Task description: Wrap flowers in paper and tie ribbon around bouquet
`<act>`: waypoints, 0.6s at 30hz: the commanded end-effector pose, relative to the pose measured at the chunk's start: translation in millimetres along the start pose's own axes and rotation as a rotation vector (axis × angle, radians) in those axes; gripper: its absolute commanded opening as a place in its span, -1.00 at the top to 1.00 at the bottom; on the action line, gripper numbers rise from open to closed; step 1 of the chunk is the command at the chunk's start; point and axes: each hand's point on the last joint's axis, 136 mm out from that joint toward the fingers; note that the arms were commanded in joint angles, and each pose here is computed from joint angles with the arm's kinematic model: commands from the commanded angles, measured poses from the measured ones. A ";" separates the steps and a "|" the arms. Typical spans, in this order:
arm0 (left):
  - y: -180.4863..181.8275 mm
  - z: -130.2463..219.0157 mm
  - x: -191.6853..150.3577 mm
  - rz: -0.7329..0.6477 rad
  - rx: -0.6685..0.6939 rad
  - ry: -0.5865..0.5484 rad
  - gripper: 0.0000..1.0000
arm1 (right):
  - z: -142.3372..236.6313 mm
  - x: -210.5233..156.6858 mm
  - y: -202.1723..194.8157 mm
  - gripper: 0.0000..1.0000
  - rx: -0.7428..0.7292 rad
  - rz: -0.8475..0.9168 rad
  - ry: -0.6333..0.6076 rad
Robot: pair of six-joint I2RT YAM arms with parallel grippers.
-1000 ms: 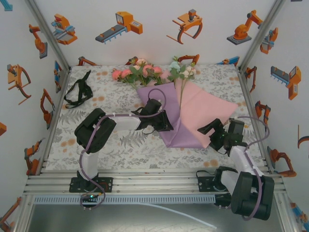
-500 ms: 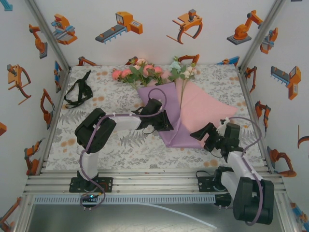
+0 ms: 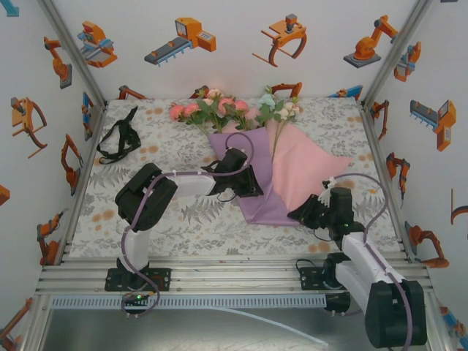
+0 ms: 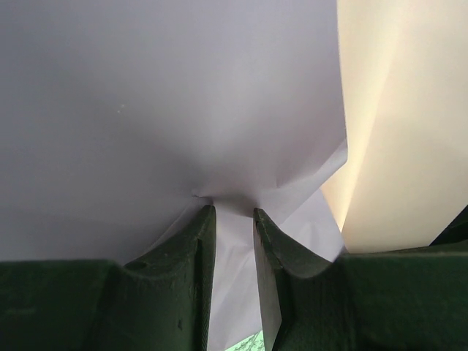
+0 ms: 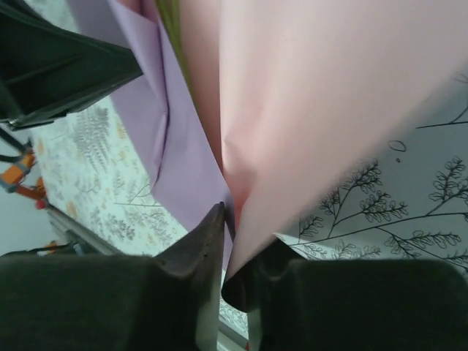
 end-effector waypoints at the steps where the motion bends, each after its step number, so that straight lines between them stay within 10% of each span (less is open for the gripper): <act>1: 7.6 -3.9 -1.5 -0.015 0.049 0.009 0.39 | 6.6 17.7 6.2 0.81 -0.125 0.176 -0.023; 5: 10.7 -5.8 -3.3 -0.011 0.057 0.019 0.39 | 2.4 25.2 16.0 0.93 -0.258 0.355 0.017; 8: 15.8 -5.7 -4.7 -0.005 0.072 0.024 0.39 | -9.2 23.3 27.9 0.18 -0.284 0.421 0.086; 18: 16.2 -3.1 -5.0 -0.001 0.064 0.023 0.40 | -22.1 62.0 57.8 -0.25 -0.367 0.488 0.027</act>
Point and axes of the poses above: each hand's point on the last joint's axis, 136 mm out from that joint toward the fingers, its own z axis back along the fingers, its own y axis along the line the jaws close on, x = y × z, and after that the axes turned 1 degree about -z, right-handed
